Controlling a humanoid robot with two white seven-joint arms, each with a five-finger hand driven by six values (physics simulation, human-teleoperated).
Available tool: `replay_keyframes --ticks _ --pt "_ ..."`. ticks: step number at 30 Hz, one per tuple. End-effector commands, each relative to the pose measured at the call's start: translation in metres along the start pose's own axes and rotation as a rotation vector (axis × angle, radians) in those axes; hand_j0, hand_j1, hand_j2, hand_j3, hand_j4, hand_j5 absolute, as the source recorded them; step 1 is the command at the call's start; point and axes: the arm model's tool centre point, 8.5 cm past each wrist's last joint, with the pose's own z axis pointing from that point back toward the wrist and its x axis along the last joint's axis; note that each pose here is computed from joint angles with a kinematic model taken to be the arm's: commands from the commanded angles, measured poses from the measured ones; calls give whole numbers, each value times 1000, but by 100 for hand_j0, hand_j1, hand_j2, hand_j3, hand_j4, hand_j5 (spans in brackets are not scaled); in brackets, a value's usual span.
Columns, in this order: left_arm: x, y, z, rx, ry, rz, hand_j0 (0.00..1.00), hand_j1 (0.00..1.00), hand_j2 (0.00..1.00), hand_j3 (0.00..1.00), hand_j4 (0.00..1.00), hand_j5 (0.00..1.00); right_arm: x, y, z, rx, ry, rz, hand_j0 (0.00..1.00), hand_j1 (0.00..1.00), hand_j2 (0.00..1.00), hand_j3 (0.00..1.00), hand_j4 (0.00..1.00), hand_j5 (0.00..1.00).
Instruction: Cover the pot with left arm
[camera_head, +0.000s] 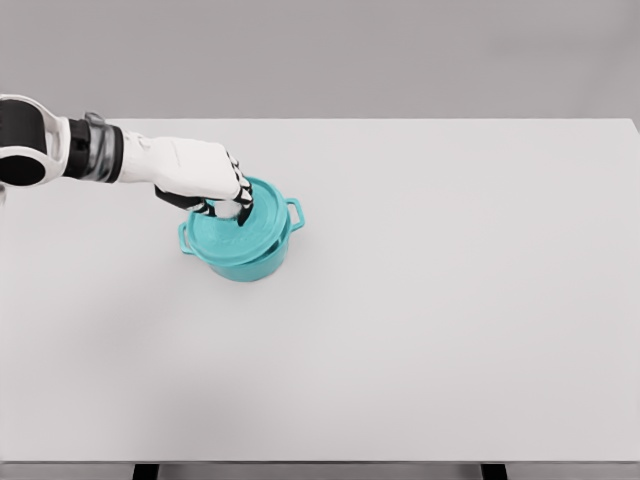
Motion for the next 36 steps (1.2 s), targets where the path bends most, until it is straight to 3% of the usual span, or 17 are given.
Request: replay_keyframes --ticks 1,27,31,36 --pt "0 0 0 2 1 2 51 51 51 51 51 51 0 0 0 0 0 0 100 100 100 100 100 100" --pt "-9 -8 -17 -32 21 7 56 56 56 56 56 56 0 0 0 0 0 -1 100 100 100 100 100 100" --pt "-9 -8 -17 -32 21 7 60 60 60 60 60 60 0 0 0 0 0 0 100 100 100 100 100 100" --pt "-9 -8 -17 -33 22 6 73 73 73 73 73 73 0 0 0 -1 0 -1 100 100 100 100 100 100"
